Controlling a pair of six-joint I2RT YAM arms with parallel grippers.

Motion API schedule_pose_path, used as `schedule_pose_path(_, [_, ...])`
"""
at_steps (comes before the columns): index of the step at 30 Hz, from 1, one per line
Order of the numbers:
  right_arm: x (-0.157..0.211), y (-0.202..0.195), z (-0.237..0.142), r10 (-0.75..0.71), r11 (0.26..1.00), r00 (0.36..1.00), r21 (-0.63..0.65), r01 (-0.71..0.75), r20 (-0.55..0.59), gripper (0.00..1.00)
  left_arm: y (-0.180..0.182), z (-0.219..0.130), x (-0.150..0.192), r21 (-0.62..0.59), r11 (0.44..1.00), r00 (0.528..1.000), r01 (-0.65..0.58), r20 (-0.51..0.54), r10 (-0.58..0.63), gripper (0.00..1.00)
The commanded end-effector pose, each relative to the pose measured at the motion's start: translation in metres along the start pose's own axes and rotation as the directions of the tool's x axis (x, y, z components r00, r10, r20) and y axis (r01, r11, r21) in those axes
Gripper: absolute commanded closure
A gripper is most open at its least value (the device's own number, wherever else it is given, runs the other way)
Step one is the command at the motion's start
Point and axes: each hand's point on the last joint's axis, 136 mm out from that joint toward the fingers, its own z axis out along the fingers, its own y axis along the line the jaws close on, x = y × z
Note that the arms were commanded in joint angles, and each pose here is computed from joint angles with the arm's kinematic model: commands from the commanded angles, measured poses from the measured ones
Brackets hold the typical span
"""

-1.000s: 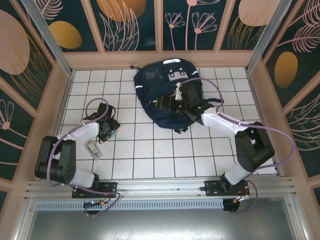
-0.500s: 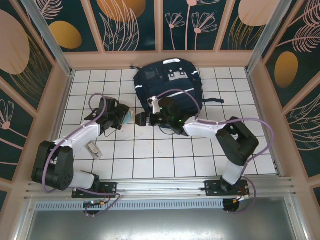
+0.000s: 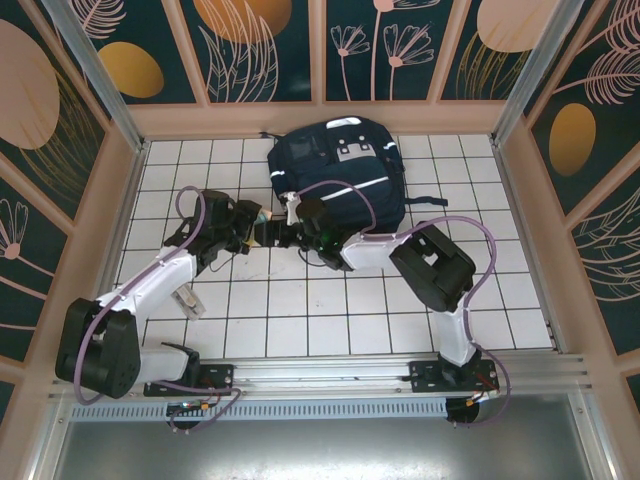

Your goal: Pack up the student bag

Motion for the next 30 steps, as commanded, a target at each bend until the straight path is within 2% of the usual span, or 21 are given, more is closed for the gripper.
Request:
schedule_pose_path(1, [-0.026, 0.014, 0.006, 0.01, 0.998, 0.996, -0.068, -0.004, 0.09, 0.3, 0.0, -0.002, 0.006, 0.023, 0.999, 0.999, 0.032, -0.026, -0.031, 0.29])
schedule_pose_path(4, [-0.026, 0.02, 0.006, 0.017, 0.996, 0.996, -0.09, -0.009, 0.089, 0.35, 0.003, 0.002, 0.008, 0.02, 0.999, 0.999, 0.036, -0.032, -0.035, 0.29])
schedule_pose_path(8, [-0.023, 0.015, 0.005, 0.032, 0.997, 0.996, -0.071, -0.026, 0.085, 0.6, 0.002, 0.005, 0.007, 0.021, 0.999, 0.999, 0.035, -0.033, -0.034, 0.27])
schedule_pose_path(10, [-0.022, 0.013, 0.004, 0.04, 0.997, 0.996, -0.068, -0.034, 0.08, 0.75, -0.002, 0.005, 0.007, 0.029, 0.999, 0.999, 0.025, -0.032, -0.025, 0.2])
schedule_pose_path(12, [-0.022, 0.012, 0.002, 0.046, 0.997, 0.996, -0.069, -0.041, 0.074, 0.9, -0.006, 0.006, 0.006, 0.032, 0.999, 1.0, 0.005, -0.026, -0.005, 0.04])
schedule_pose_path(13, [-0.024, 0.012, -0.001, 0.05, 0.997, 0.996, -0.07, -0.045, 0.074, 0.98, -0.009, 0.006, 0.005, 0.035, 0.999, 1.0, -0.02, -0.019, 0.021, 0.01])
schedule_pose_path(17, [-0.031, 0.005, -0.019, 0.067, 0.997, 0.995, -0.047, -0.063, 0.074, 1.0, -0.024, -0.001, -0.01, -0.004, 0.984, 0.982, -0.177, 0.068, 0.177, 0.01])
schedule_pose_path(21, [-0.047, -0.013, -0.055, 0.084, 0.996, 0.991, 0.02, -0.087, 0.109, 1.0, -0.044, -0.009, -0.025, -0.028, 0.921, 0.908, -0.388, 0.162, 0.387, 0.01])
schedule_pose_path(24, [-0.06, -0.031, -0.088, 0.093, 0.991, 0.987, 0.087, -0.105, 0.129, 1.0, -0.056, -0.003, -0.018, -0.007, 0.857, 0.847, -0.515, 0.146, 0.511, 0.02])
schedule_pose_path(26, [-0.071, -0.041, -0.111, 0.099, 0.986, 0.983, 0.119, -0.117, 0.153, 1.0, -0.065, 0.004, -0.004, 0.024, 0.805, 0.802, -0.592, 0.113, 0.587, 0.1])
schedule_pose_path(30, [-0.091, -0.064, -0.162, 0.123, 0.967, 0.97, 0.193, -0.164, 0.21, 1.0, -0.085, 0.017, 0.02, 0.025, 0.684, 0.684, -0.729, 0.066, 0.727, 0.15])
